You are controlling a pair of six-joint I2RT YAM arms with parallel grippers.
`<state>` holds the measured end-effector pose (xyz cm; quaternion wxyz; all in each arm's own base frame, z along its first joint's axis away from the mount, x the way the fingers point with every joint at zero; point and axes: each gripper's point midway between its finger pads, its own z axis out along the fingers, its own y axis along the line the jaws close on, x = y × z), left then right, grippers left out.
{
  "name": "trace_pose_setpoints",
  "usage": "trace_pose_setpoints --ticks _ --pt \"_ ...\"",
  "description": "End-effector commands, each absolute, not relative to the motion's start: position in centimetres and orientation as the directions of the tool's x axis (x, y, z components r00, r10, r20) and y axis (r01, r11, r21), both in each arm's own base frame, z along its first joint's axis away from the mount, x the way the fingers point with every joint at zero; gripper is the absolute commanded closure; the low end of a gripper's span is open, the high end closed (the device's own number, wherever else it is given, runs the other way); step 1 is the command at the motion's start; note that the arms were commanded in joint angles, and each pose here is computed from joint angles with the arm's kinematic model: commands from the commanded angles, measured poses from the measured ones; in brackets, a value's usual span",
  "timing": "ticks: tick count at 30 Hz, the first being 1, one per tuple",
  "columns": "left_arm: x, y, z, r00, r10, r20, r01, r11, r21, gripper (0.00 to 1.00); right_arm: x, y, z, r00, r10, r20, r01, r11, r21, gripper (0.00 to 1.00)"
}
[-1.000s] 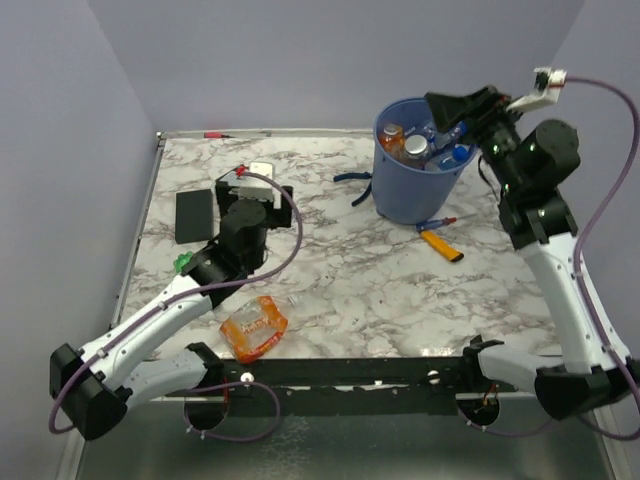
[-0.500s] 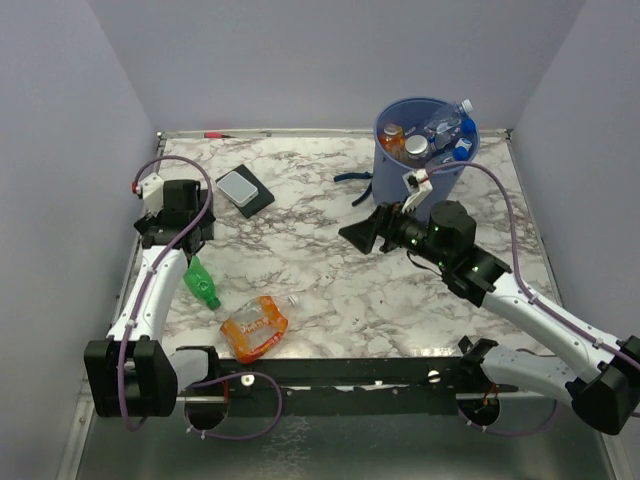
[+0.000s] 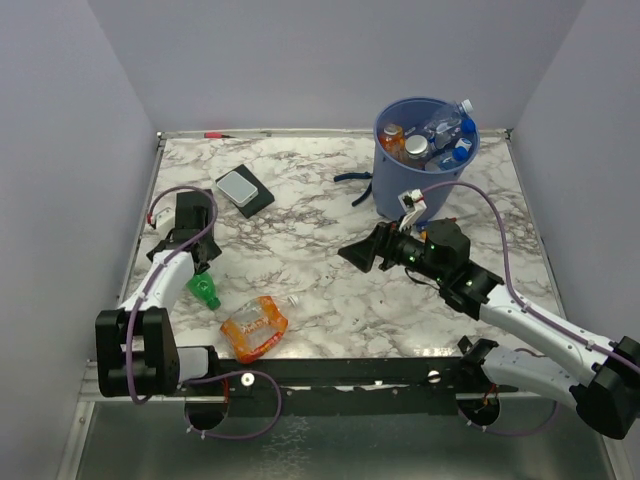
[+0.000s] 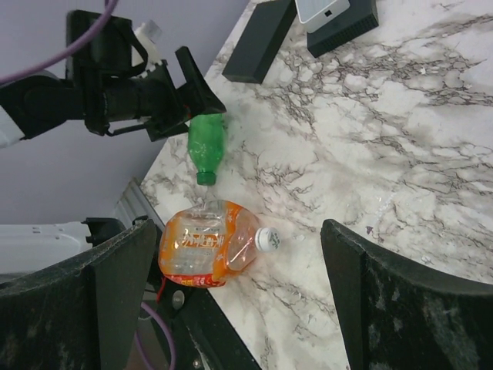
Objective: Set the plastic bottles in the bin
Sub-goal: Pick up the plastic bottle at the center of the board.
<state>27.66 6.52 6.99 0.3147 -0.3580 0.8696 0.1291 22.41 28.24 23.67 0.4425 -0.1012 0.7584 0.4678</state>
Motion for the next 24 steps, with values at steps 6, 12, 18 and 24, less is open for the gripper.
trace_pose_setpoints --ticks 6,12,18,24 --pt "26.5 5.1 2.2 -0.582 -0.595 -0.554 -0.701 0.712 -0.028 0.05 21.6 28.4 24.4 -0.586 0.275 -0.762 -0.589 0.501 0.634 0.09" --pt "26.9 4.4 2.3 -0.571 -0.607 -0.553 -0.691 0.719 -0.076 0.33 21.3 28.3 24.8 -0.592 0.276 -0.758 -0.588 0.496 0.639 0.09" --pt "29.7 3.3 9.3 -0.464 -0.618 -0.635 -0.631 0.733 -0.253 0.53 20.6 28.0 26.7 -0.566 0.264 -0.781 -0.625 0.481 0.615 0.09" --pt "33.6 -2.9 20.9 -0.367 -0.651 -0.664 -0.361 0.758 -0.543 0.60 19.2 28.2 28.1 -0.516 0.209 -0.831 -0.717 0.426 0.552 0.08"
